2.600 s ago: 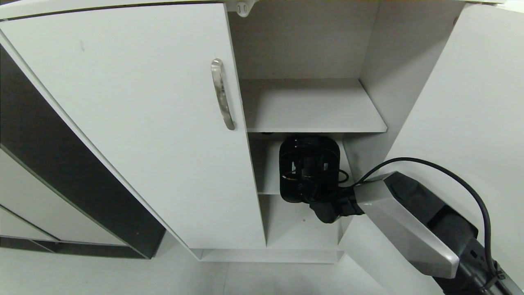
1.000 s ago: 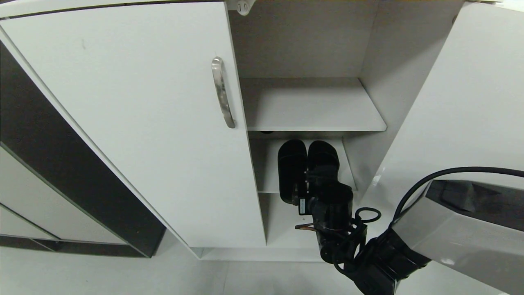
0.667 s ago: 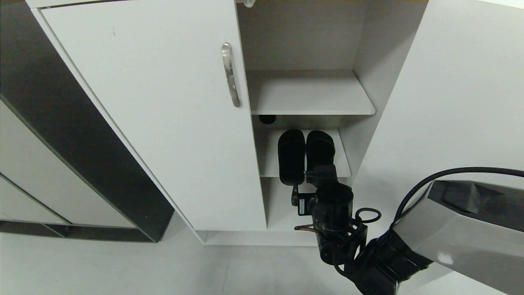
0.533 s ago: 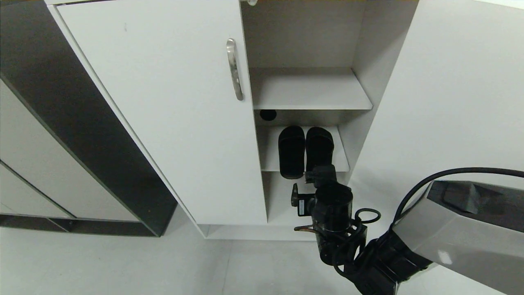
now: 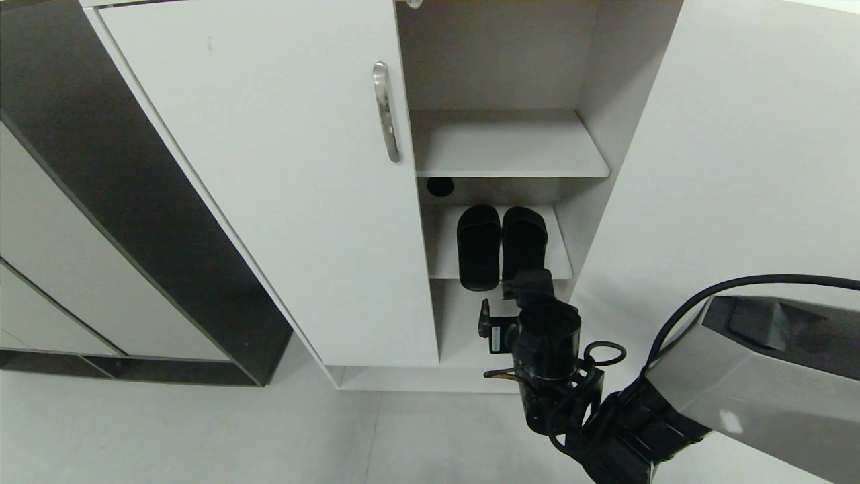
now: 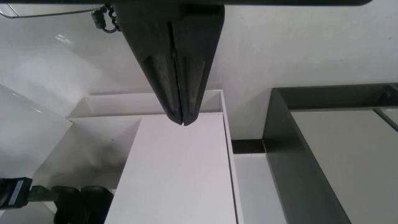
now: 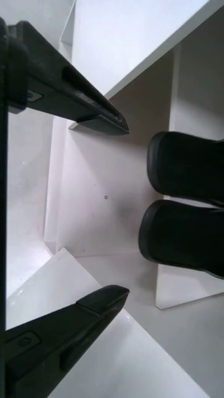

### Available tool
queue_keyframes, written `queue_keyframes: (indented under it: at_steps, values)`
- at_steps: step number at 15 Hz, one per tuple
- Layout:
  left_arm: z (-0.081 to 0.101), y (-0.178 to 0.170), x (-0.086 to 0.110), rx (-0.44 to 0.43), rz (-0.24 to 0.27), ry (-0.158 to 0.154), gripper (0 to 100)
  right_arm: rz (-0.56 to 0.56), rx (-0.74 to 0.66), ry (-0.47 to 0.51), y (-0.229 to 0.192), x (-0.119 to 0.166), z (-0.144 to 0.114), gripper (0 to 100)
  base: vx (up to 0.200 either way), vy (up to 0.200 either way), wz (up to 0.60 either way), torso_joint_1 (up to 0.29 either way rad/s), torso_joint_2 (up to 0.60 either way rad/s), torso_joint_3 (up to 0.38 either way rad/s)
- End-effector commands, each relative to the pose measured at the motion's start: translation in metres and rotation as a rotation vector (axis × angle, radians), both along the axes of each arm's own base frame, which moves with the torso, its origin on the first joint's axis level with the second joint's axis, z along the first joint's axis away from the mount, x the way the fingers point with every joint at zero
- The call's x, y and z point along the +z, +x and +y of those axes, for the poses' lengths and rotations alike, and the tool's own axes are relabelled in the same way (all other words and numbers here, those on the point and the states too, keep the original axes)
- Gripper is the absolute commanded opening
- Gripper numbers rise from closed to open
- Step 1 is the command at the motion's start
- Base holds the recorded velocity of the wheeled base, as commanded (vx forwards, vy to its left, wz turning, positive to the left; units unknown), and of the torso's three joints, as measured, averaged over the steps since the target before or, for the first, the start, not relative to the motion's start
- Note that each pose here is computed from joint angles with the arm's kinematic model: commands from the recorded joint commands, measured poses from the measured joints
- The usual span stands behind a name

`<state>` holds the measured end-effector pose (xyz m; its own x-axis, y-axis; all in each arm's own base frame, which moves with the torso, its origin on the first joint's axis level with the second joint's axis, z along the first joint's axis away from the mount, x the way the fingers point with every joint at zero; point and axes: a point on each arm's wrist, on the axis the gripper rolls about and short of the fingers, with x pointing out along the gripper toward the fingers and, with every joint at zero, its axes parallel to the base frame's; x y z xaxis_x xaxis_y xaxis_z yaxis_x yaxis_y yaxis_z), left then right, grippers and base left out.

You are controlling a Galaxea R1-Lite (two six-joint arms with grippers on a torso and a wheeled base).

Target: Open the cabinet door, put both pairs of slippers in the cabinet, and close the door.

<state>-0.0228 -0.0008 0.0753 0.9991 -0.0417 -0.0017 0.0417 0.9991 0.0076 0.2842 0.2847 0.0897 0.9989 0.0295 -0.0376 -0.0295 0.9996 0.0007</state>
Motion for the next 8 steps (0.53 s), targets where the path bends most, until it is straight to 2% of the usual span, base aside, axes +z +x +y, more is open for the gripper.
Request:
queue_keyframes:
  at_steps: [1,4,8]
  values:
    - [0.0000,0.0001,0.0001,0.000,0.001,0.000,0,0.005,-0.001,-0.006,-0.0003,-0.0020,-0.0010,100,0.000,0.000,0.00,0.000,0.00,0.000]
    - [0.0000,0.0001,0.0001,-0.001,0.001,0.002,0,0.005,0.000,-0.006,-0.0008,-0.0020,-0.0006,100,0.000,0.000,0.00,0.002,0.00,0.040]
    - [0.0000,0.0001,0.0001,-0.001,0.001,0.002,0,0.003,-0.001,-0.009,-0.0019,-0.0037,-0.0018,100,0.000,0.000,0.00,0.002,0.00,0.180]
